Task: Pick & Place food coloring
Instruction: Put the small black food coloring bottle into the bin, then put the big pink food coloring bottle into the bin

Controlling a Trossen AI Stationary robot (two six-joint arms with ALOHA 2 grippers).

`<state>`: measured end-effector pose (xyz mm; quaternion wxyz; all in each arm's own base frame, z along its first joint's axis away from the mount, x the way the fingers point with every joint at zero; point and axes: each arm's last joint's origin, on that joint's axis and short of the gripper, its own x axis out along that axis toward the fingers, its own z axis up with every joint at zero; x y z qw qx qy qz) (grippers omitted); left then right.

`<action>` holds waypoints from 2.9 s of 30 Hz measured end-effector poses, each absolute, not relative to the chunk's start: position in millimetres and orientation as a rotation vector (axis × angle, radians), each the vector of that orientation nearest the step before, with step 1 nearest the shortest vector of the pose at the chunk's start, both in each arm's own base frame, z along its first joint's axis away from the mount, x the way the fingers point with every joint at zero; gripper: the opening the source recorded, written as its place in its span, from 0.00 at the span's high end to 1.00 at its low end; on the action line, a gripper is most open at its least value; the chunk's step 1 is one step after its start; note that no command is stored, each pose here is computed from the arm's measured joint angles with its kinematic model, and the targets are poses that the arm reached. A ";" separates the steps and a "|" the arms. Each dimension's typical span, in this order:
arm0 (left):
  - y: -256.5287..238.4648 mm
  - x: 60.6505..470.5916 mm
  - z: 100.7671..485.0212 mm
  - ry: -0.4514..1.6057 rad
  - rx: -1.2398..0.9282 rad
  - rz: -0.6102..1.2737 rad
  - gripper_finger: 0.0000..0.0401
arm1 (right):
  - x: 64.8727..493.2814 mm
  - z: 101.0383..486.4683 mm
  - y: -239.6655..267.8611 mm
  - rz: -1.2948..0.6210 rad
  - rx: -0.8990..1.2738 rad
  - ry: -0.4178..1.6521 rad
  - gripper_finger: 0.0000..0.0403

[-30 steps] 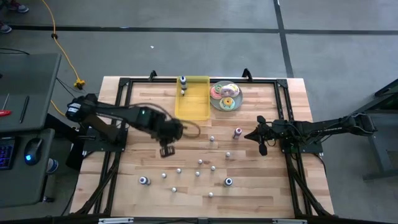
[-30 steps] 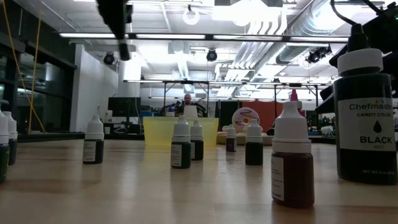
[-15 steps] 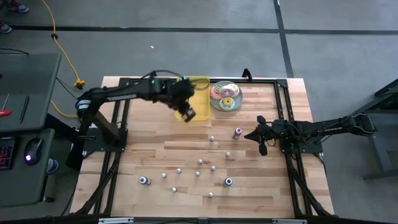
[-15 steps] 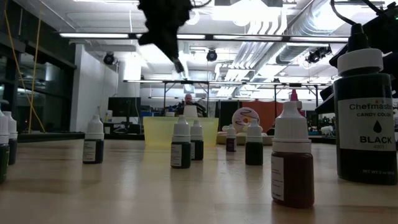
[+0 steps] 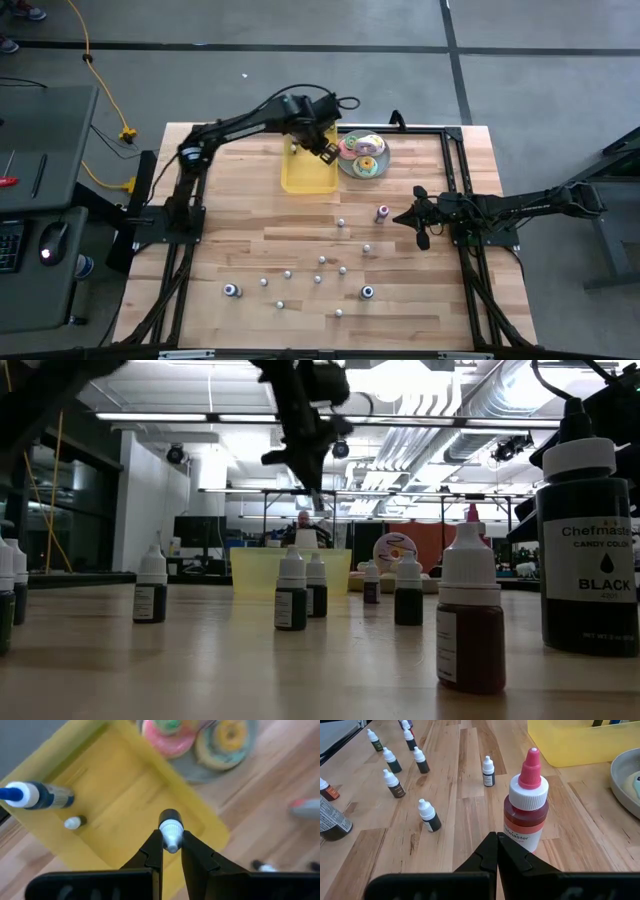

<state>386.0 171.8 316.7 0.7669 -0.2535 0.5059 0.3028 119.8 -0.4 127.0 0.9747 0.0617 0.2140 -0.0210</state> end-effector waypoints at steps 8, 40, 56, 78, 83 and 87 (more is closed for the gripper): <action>196.0 394.9 280.0 1.216 -0.601 0.771 0.92 | 119.9 127.0 -0.4 -0.043 0.124 0.432 1.00; 245.4 376.3 227.7 0.981 -0.976 1.214 0.92 | 119.9 127.1 -0.3 -0.042 0.124 0.431 1.00; 256.7 365.6 209.1 1.025 -1.045 1.202 0.92 | 119.8 127.0 -0.3 -0.042 0.124 0.432 1.00; 255.4 364.5 199.1 1.072 -1.009 1.153 0.74 | 119.8 127.1 -0.4 -0.043 0.124 0.431 1.00; 255.2 364.7 199.2 1.072 -1.015 1.146 0.72 | 119.8 127.0 -0.4 -0.043 0.124 0.431 1.00; 255.1 366.0 201.1 1.066 -1.012 1.140 0.71 | 119.9 127.0 -0.4 -0.043 0.124 0.432 1.00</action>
